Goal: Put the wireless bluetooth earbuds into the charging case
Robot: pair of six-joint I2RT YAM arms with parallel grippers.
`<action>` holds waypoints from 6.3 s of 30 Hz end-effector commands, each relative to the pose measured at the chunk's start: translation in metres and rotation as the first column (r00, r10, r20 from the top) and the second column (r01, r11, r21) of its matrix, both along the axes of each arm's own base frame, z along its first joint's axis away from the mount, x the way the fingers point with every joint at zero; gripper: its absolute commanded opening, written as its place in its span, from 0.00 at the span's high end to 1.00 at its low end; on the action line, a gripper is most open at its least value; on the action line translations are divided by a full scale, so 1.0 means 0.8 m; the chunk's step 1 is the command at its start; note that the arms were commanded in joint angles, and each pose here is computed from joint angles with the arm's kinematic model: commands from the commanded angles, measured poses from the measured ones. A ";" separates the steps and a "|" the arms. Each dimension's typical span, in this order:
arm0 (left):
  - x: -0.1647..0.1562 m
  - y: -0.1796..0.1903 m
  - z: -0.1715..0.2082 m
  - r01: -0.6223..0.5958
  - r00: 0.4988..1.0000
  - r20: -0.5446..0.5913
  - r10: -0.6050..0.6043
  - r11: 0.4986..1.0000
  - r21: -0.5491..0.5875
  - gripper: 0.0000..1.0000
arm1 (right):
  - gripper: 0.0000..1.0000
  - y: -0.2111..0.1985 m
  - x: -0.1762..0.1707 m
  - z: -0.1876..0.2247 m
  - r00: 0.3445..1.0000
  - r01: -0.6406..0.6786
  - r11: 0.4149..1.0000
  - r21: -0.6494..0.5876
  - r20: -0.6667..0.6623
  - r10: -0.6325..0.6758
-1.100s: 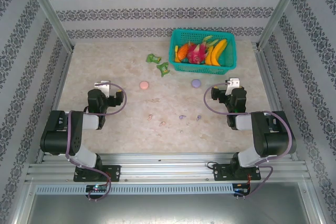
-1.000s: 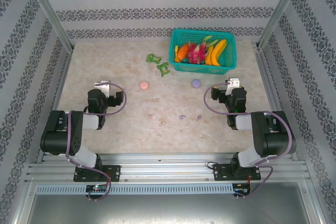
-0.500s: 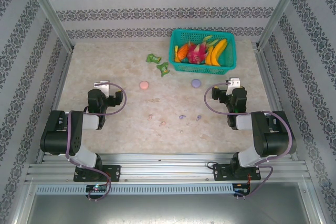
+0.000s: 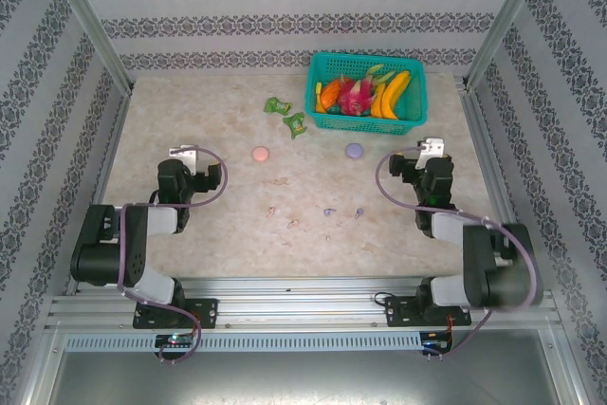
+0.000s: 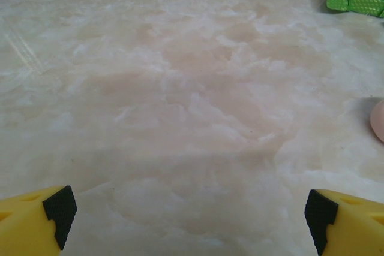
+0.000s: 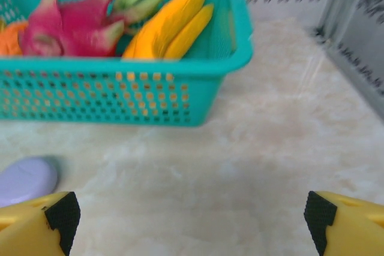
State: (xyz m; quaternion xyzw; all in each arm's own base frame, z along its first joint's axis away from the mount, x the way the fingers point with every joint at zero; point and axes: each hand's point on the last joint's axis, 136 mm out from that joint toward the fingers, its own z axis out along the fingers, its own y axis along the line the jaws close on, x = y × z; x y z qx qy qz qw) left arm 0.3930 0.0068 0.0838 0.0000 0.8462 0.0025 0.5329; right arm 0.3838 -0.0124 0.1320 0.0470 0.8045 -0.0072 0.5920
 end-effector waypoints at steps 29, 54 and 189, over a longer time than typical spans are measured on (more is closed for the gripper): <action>-0.022 -0.021 0.093 -0.392 0.884 -0.427 0.193 0.803 -0.450 0.00 | 0.17 0.371 0.020 0.071 0.737 -0.170 0.938 0.302 -0.592 0.325; -0.046 0.003 0.037 -0.561 0.755 -0.577 0.312 0.764 -0.321 0.00 | 0.20 0.516 0.096 -0.080 0.743 -0.104 0.983 0.151 -0.645 0.177; -0.071 -0.084 -0.012 -0.513 0.650 -0.757 -0.063 0.699 -0.498 0.00 | 0.33 0.464 -0.019 -0.122 0.306 -0.600 0.781 0.170 -0.854 0.421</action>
